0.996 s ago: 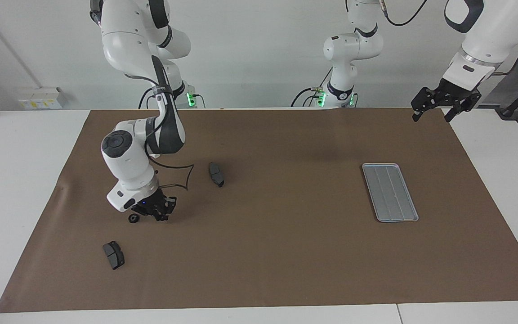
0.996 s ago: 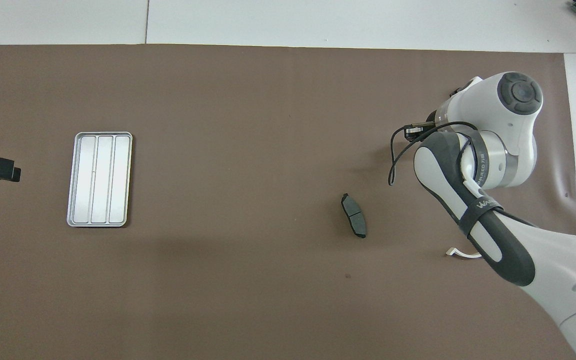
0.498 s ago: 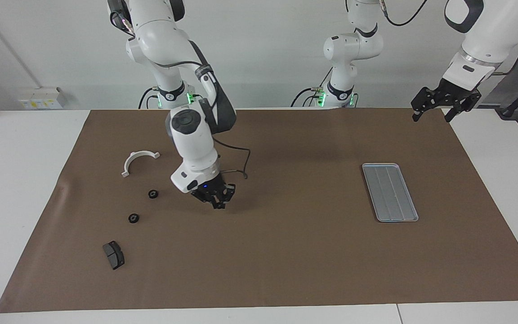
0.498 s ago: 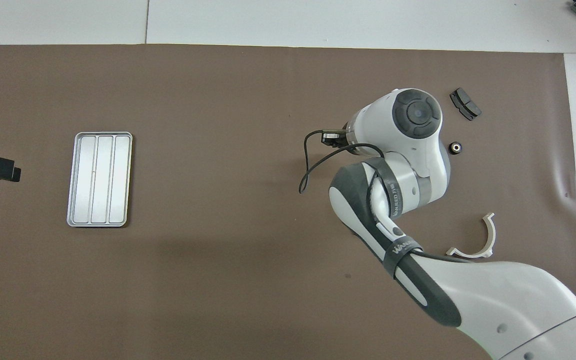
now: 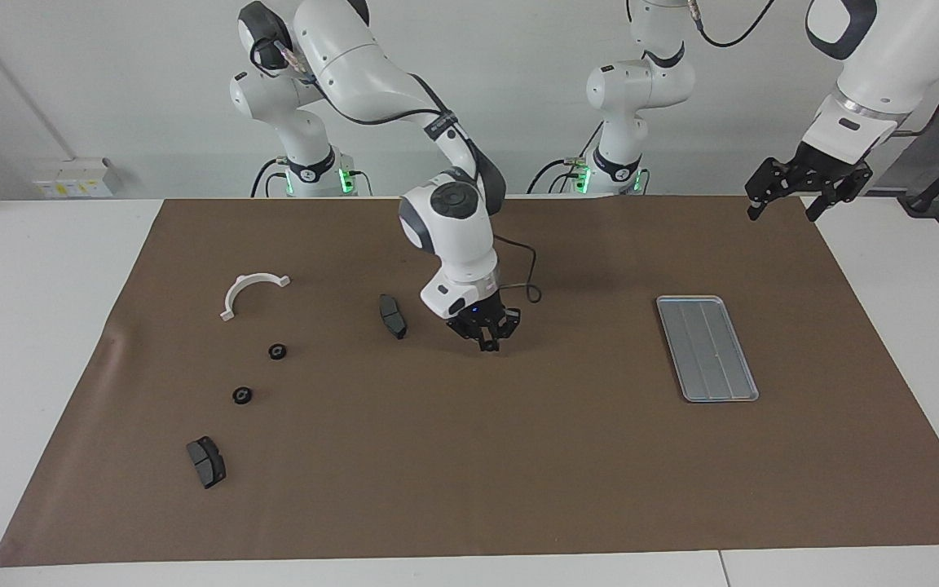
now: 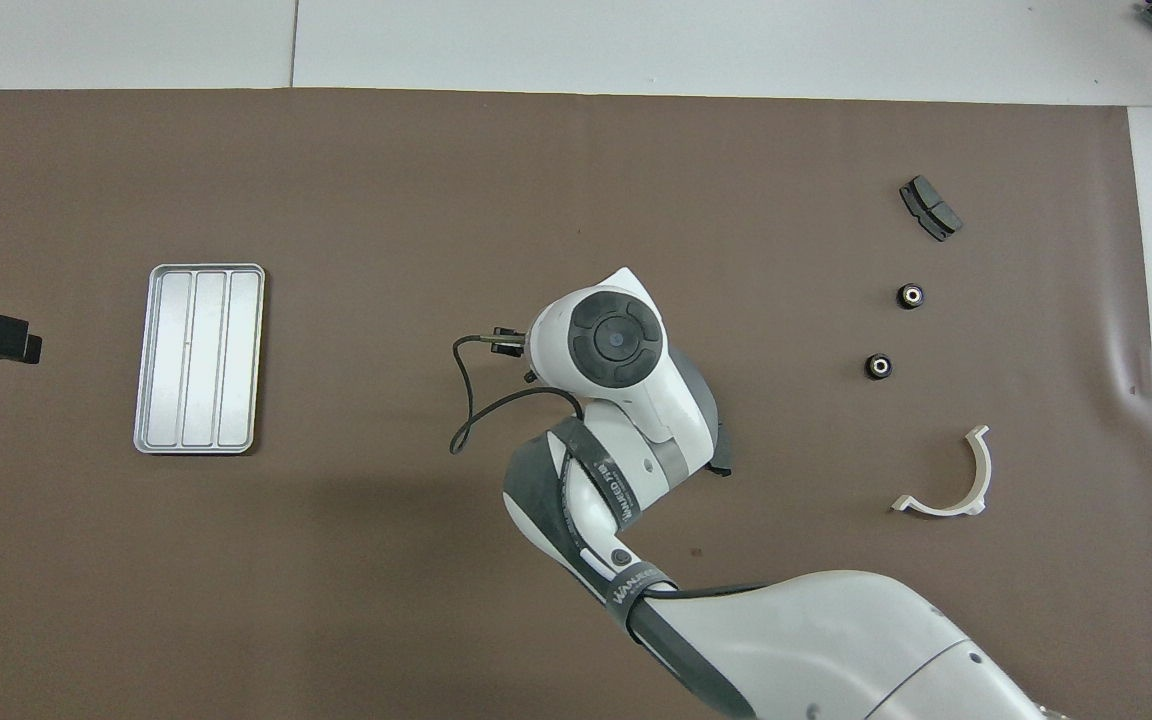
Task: Pick bearing gear from pile to tray
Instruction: 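Lower the gear onto the table center and open the right gripper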
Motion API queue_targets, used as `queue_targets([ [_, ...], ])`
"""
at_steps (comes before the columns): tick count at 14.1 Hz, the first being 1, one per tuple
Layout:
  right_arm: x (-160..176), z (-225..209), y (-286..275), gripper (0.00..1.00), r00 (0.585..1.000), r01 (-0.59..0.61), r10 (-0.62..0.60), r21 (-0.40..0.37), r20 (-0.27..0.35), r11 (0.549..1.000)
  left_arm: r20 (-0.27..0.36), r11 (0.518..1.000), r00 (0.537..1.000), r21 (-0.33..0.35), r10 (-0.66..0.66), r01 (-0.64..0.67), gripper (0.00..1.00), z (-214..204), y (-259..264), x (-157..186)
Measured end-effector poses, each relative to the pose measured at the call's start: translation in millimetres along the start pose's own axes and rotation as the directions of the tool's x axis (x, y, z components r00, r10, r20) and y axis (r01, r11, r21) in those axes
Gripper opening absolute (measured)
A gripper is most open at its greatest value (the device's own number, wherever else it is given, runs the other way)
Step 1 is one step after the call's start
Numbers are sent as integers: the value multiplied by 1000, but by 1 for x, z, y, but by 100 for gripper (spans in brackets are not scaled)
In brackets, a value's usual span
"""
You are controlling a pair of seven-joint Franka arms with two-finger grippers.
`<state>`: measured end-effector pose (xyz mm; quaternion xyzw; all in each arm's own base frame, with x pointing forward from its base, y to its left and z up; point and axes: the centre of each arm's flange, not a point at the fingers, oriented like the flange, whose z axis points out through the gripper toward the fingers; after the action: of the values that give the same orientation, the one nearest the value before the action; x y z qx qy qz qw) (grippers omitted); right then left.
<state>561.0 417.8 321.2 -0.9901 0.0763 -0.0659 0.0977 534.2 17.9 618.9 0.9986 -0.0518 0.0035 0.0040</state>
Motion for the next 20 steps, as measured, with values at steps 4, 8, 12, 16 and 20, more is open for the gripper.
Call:
queue_targets([
  [4, -17, 6, -21, 23, 1000, 5, -5, -10, -9, 1000, 0, 1000, 1000, 0, 0, 0, 100, 0, 0, 0],
  [8, -26, 15, -26, 29, 1000, 29, -29, -26, -6, 999, 0, 1000, 1000, 0, 0, 0, 100, 0, 0, 0],
  [12, -28, 22, -24, 57, 999, 32, -32, -35, 1, 999, 0, 1000, 1000, 0, 0, 0, 100, 0, 0, 0],
  [16, -17, 19, -15, 100, 998, 49, -52, -67, -33, 997, 0, 1000, 1000, 0, 0, 0, 100, 0, 0, 0],
  [20, 37, -23, 36, 100, 998, -36, 30, -112, -58, 993, 0, 1000, 1000, 0, 0, 0, 100, 0, 0, 0],
])
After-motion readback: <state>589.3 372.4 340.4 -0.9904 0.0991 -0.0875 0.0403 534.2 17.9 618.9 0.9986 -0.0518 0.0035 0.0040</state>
